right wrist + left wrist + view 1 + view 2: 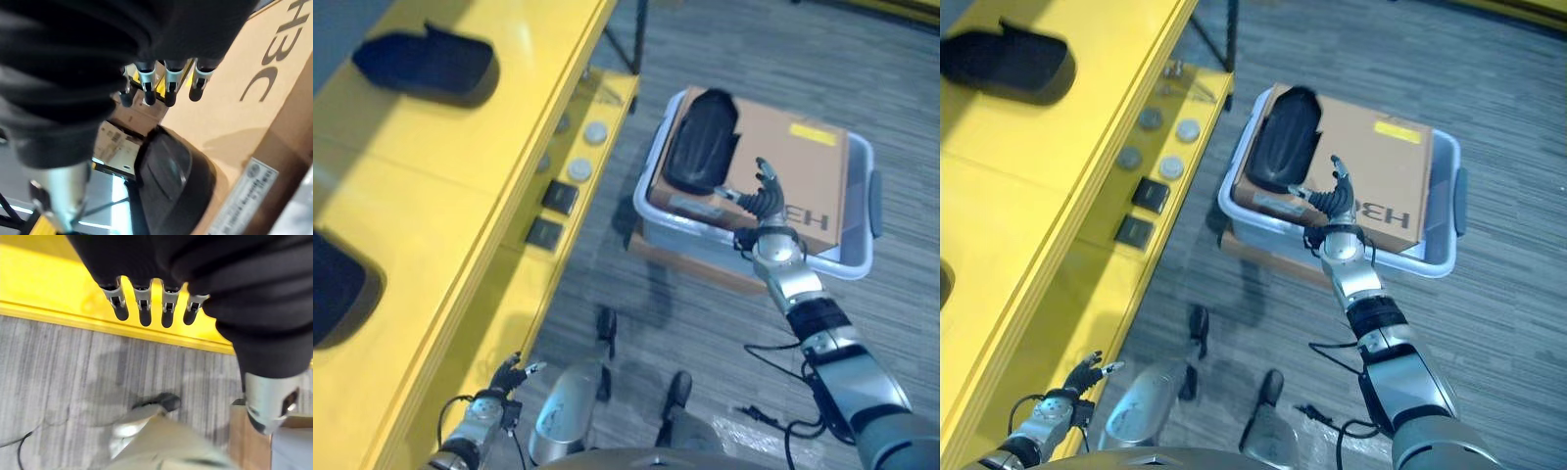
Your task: Move parts from the plastic box to the shelf.
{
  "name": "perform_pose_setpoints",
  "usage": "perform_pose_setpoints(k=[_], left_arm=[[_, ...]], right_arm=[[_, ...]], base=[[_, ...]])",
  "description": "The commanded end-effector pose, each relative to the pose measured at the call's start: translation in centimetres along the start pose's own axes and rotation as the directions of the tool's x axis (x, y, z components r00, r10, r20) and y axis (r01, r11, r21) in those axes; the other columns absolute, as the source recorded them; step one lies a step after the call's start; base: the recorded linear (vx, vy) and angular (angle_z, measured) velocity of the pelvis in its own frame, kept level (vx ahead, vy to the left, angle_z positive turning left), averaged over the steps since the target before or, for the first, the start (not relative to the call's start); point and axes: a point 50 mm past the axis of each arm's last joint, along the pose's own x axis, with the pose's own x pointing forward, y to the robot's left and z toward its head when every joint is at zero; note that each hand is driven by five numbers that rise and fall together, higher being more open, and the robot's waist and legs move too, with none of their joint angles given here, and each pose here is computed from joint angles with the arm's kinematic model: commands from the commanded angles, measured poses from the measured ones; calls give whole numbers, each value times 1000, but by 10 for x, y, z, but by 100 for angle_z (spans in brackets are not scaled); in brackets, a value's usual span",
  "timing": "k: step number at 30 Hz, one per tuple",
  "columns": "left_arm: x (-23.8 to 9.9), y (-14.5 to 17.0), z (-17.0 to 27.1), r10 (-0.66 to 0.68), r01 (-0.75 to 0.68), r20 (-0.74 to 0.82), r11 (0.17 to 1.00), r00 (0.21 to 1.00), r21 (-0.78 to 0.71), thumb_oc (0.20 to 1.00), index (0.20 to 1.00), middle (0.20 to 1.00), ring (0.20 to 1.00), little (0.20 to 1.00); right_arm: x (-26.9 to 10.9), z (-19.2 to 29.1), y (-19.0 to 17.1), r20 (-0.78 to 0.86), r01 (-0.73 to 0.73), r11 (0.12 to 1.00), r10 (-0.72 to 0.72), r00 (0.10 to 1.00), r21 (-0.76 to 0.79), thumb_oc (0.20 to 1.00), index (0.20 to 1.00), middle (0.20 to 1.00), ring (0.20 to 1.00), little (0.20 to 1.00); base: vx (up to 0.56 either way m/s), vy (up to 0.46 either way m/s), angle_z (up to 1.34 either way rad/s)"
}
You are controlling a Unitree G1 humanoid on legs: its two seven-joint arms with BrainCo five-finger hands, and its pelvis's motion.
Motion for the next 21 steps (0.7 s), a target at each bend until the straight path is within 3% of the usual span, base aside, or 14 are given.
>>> perform_pose_setpoints(k=[1, 15, 21], left_arm=[[5, -8, 19, -42, 41, 69, 999, 997, 15, 1000, 1000, 1000, 1000, 1000], [9, -8, 42, -87, 86, 137, 996, 987, 19, 1000, 1000, 1000, 1000, 1000], [9, -10, 49, -108, 107, 161, 994, 981, 15, 1000, 1000, 1000, 1000, 1000]], right_arm=[[14, 27, -29, 71, 134, 990, -136, 988, 36, 1000, 1000, 1000, 1000, 1000], [50, 91, -86, 150, 401, 915, -391, 908, -43, 1000, 1000, 1000, 1000, 1000], [53, 97, -101, 135, 479, 874, -467, 874, -75, 1000, 1000, 1000, 1000, 1000]], base=[[15, 14, 24], [12, 8, 16], [19, 18, 10]])
